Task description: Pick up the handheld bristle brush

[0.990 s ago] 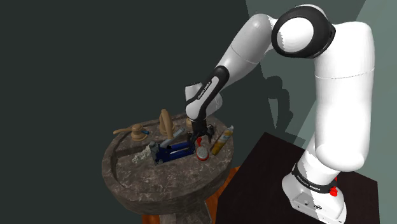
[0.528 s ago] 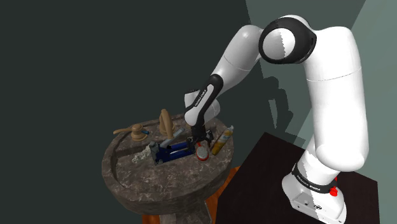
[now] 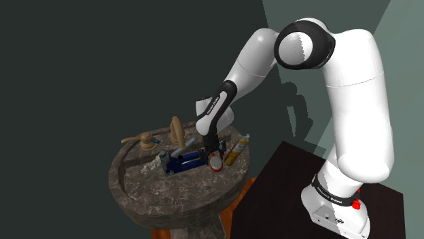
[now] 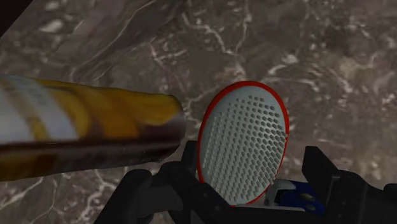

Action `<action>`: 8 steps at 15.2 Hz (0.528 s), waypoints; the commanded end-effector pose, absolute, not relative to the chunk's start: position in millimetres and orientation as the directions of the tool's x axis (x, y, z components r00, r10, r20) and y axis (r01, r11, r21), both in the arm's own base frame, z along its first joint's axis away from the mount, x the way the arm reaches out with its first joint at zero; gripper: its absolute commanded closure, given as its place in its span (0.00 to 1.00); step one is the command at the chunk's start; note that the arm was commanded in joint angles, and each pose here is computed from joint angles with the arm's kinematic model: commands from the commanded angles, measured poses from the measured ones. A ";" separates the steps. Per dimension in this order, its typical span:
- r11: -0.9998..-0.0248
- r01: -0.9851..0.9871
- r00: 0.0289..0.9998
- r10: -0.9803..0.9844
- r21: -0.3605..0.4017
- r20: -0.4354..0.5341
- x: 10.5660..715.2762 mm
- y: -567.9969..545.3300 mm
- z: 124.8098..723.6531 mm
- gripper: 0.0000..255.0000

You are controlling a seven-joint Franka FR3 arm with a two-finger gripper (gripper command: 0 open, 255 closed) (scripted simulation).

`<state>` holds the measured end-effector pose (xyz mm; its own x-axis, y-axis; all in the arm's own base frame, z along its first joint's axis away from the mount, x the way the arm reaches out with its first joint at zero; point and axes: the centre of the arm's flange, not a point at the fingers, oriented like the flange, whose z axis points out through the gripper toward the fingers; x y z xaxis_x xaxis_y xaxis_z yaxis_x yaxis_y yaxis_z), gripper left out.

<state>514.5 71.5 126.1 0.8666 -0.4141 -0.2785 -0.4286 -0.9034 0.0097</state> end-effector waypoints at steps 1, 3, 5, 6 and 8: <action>-0.896 -0.445 0.862 -0.431 0.011 -0.267 513.8 63.3 113.8 1.00; -0.896 -0.445 0.862 -0.431 0.011 -0.267 512.4 66.1 115.5 1.00; -0.896 -0.445 0.862 -0.431 0.011 -0.266 512.8 64.8 114.0 1.00; -0.896 -0.445 0.862 -0.431 0.011 -0.266 512.8 64.8 119.3 1.00; -0.896 -0.445 0.862 -0.431 0.011 -0.266 512.8 64.8 129.9 1.00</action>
